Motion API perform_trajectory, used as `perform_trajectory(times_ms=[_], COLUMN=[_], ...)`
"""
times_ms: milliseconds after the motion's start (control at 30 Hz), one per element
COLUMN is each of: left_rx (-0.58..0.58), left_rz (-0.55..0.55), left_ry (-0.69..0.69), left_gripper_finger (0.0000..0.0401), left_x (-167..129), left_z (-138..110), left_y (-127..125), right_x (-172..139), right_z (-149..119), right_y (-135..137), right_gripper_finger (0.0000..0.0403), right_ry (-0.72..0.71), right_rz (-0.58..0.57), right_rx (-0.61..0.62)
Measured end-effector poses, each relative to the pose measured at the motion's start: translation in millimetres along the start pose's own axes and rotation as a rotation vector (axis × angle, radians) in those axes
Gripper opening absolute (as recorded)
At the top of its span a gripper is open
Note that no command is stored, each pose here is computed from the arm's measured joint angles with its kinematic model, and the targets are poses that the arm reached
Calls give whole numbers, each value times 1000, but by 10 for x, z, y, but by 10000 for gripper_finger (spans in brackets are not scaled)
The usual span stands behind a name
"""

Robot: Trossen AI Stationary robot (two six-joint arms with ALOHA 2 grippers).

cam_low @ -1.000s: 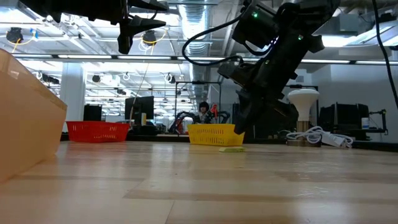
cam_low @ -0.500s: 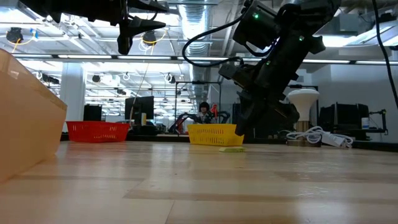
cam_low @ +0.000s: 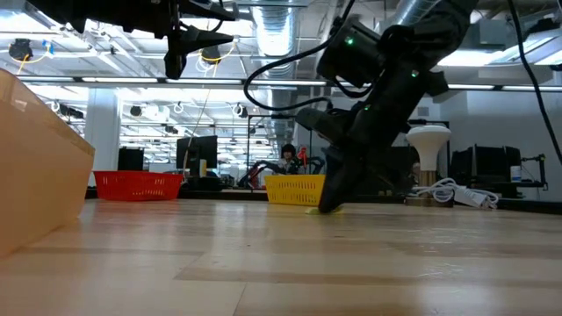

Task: Pick & Place School Supplies
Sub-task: Put the light green eraser into the red bin

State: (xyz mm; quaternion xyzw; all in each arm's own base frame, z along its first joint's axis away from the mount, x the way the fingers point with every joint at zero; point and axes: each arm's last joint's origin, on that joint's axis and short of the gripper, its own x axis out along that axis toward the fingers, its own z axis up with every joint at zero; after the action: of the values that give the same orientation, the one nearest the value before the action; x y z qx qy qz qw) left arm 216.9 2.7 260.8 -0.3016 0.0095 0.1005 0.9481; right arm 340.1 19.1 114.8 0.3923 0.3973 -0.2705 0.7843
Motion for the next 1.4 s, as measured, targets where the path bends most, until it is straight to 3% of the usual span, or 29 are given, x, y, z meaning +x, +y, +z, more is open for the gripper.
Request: perform_trajectory(times_ms=[400,600,800,1400], left_rx=[0,-1,-1,17], left_rz=[0,0,0,0], left_ry=[0,-1,-1,-1], left_gripper_finger=[133,133,133,133], left_x=[-1,-1,-1,-1], left_z=[1,1,1,1], left_y=[0,-1,-1,0], right_x=[29,-177,-355,-134], right_z=[-64,-12,185,171], right_y=[-13,104,83,-33], right_gripper_finger=[0,0,0,0], right_ry=[39,-35,-162,-40], right_rz=[26,102,77,57], right_rx=[7,1,-2,-33])
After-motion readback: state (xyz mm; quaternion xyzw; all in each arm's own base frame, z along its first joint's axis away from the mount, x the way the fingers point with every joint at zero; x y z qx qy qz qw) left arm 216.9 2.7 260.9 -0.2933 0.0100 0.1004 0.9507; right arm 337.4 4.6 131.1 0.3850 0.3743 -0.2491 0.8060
